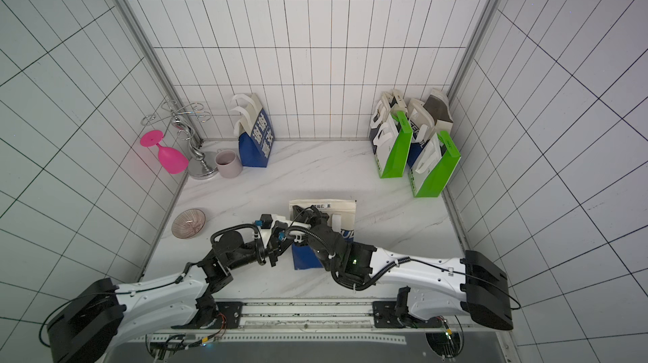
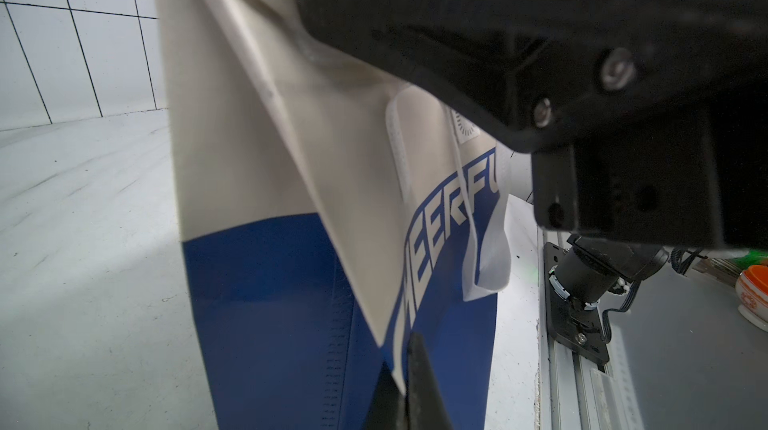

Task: Open the takeout bag
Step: Open the takeout bag at the center of the board.

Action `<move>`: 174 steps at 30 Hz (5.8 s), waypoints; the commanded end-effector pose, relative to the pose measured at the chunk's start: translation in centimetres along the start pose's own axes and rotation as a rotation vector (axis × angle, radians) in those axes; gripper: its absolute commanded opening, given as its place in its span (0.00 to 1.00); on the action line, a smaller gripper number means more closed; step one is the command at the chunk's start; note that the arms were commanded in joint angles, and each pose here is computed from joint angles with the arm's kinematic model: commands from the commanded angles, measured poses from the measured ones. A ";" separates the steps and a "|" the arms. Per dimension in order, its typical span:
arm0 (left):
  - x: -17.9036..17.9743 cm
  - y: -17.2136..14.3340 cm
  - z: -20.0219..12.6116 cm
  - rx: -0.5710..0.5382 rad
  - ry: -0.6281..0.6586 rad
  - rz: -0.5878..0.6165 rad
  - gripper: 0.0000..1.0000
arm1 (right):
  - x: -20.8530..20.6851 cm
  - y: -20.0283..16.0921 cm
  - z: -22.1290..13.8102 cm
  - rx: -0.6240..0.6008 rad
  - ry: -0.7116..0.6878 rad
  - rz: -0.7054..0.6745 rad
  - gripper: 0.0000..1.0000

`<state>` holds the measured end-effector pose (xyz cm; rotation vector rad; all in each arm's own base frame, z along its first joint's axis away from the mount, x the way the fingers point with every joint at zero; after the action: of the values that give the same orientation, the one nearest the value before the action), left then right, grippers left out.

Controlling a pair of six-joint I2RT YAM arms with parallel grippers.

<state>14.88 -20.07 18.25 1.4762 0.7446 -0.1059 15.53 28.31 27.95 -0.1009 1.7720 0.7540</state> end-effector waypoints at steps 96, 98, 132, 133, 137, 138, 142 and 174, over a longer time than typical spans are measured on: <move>-1.0 0.6 -0.1 -0.018 -0.021 0.052 0.00 | -1.9 -3.7 -2.8 0.267 0.128 0.021 0.15; -1.0 0.5 -0.1 -0.017 -0.020 0.052 0.00 | -1.8 -3.7 -2.9 0.266 0.133 0.019 0.06; -0.8 0.5 -0.6 -0.025 0.018 0.063 0.00 | -10.0 -2.2 -3.5 0.278 0.314 -0.113 0.00; -0.8 0.5 -0.6 -0.025 0.017 0.063 0.00 | -10.1 -2.2 -3.6 0.282 0.326 -0.119 0.00; -0.7 0.4 -0.6 -0.023 0.021 0.062 0.00 | -10.9 -1.7 -3.5 0.285 0.359 -0.139 0.00; -0.7 0.4 -0.6 -0.022 0.021 0.062 0.00 | -11.1 -1.6 -3.5 0.288 0.368 -0.145 0.00; -0.7 0.4 -0.6 -0.021 0.026 0.064 0.00 | -11.5 -1.3 -3.4 0.289 0.404 -0.179 0.00; -0.3 0.0 -0.2 0.003 0.045 0.056 0.00 | -14.6 0.9 -3.2 0.241 0.479 -0.247 0.00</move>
<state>14.38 -19.94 19.08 1.4724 0.7134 -0.0385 17.34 23.94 37.01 -0.4201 2.3505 0.2778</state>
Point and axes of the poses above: each gripper's point midway between its finger pads, its own z axis out along the fingers, its own x axis along the line the jaws close on, y = z × x, the point moved 8 cm from there along -z, back along the fingers, and after that the axes turned 15 degrees about -z, right-handed, at the moved point
